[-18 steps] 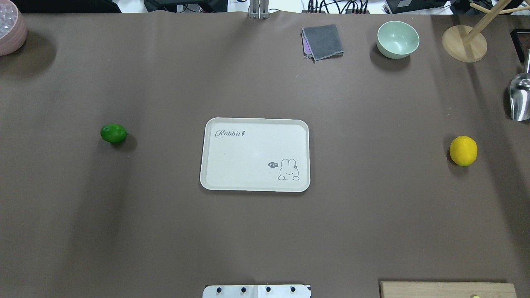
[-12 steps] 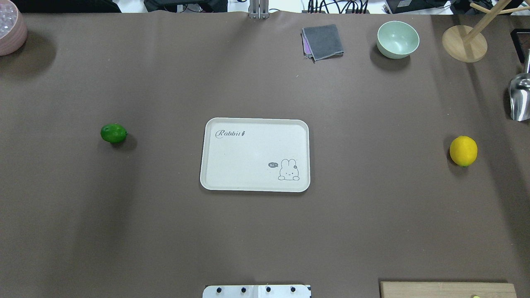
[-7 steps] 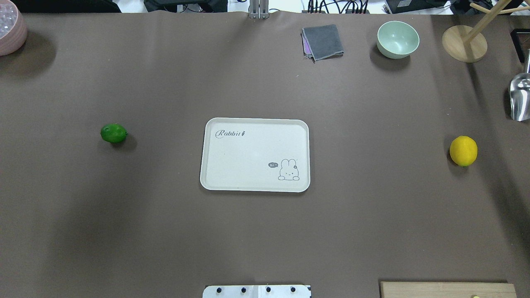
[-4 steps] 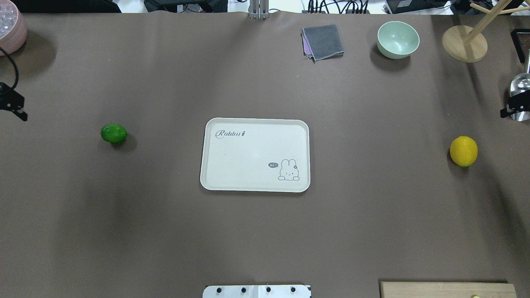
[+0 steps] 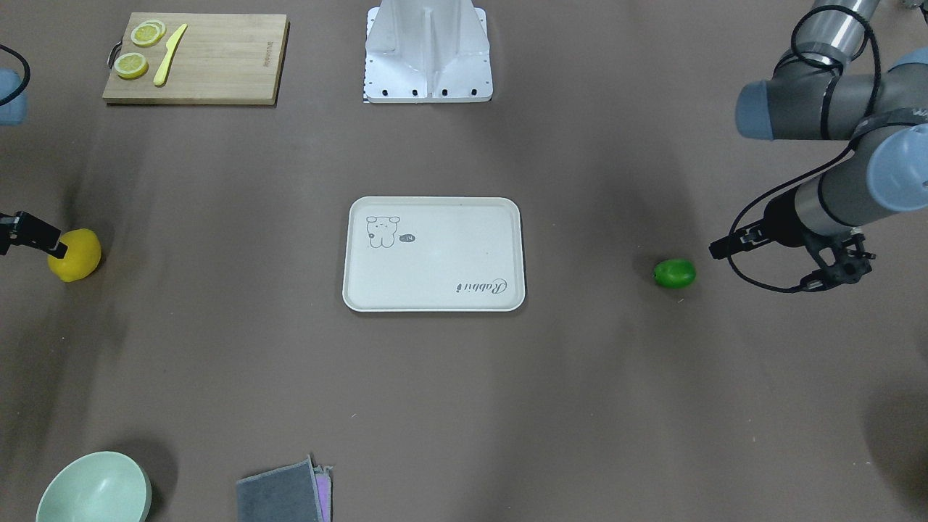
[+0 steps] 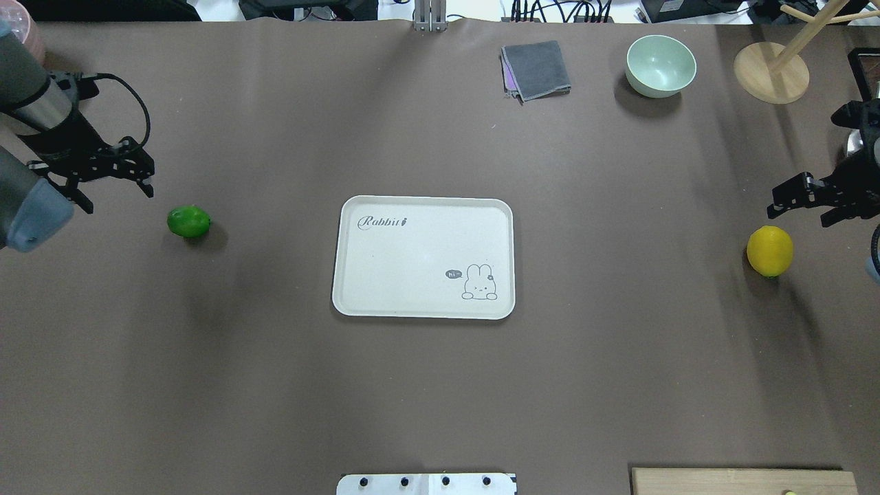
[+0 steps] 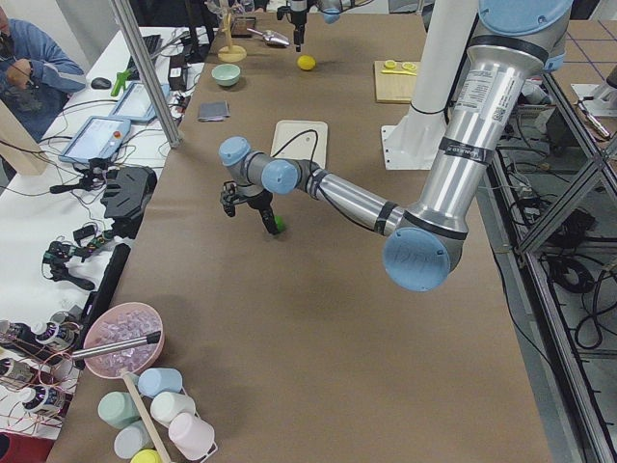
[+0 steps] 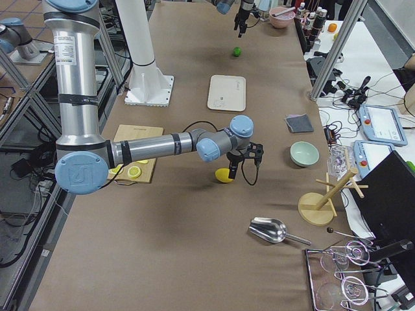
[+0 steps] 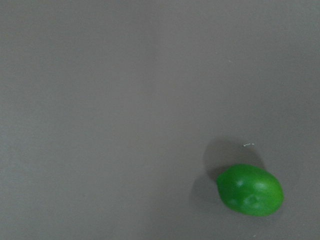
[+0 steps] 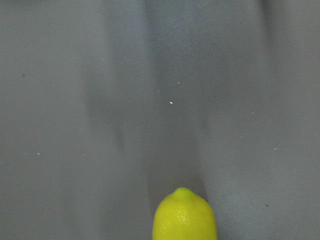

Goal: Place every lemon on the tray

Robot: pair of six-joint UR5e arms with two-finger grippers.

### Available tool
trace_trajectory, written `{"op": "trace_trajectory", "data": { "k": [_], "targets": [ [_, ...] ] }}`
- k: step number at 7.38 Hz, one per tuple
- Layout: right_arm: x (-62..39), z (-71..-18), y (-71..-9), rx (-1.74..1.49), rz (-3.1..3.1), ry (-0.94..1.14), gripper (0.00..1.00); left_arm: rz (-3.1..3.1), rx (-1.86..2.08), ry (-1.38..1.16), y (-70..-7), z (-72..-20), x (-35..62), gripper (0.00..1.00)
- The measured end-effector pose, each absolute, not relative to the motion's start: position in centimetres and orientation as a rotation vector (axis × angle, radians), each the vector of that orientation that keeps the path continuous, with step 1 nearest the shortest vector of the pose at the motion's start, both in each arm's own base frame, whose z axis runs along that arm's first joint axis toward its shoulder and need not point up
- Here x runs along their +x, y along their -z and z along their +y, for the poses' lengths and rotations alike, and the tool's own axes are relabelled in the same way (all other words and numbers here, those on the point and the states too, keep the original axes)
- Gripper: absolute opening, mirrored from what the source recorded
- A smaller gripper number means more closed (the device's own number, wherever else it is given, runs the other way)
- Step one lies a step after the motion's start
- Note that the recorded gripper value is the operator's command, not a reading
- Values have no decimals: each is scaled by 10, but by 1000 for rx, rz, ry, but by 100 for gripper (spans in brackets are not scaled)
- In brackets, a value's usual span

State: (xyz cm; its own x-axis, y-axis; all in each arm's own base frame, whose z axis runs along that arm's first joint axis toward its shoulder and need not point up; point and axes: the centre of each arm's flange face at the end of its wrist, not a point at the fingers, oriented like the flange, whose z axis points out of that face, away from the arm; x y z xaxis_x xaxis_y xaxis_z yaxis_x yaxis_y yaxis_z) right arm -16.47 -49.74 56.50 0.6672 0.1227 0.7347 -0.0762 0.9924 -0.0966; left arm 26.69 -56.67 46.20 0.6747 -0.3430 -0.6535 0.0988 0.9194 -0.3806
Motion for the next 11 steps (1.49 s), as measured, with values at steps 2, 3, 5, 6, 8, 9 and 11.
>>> {"op": "trace_trajectory", "data": {
  "k": [2,3,5,6,8,9,11],
  "targets": [
    [-172,-496,-577,-71,-816,-95,100,809,-350,325,-471,-576,299,96],
    [-177,-495,-581,-81,-812,-88,100,808,-362,344,-473,-579,310,96],
    [-192,-491,-590,-101,-797,-66,100,798,-383,363,-475,-587,329,93],
    [-200,-489,-594,-108,-788,-56,100,796,-387,365,-475,-588,335,88],
    [-211,-486,-599,-123,-777,-41,100,809,-384,373,-479,-582,344,64],
    [-215,-485,-600,-128,-774,-36,100,814,-384,378,-483,-578,348,34],
    [-219,-486,-602,-132,-772,-31,29,820,-376,381,-487,-573,350,0]
  ]
}}
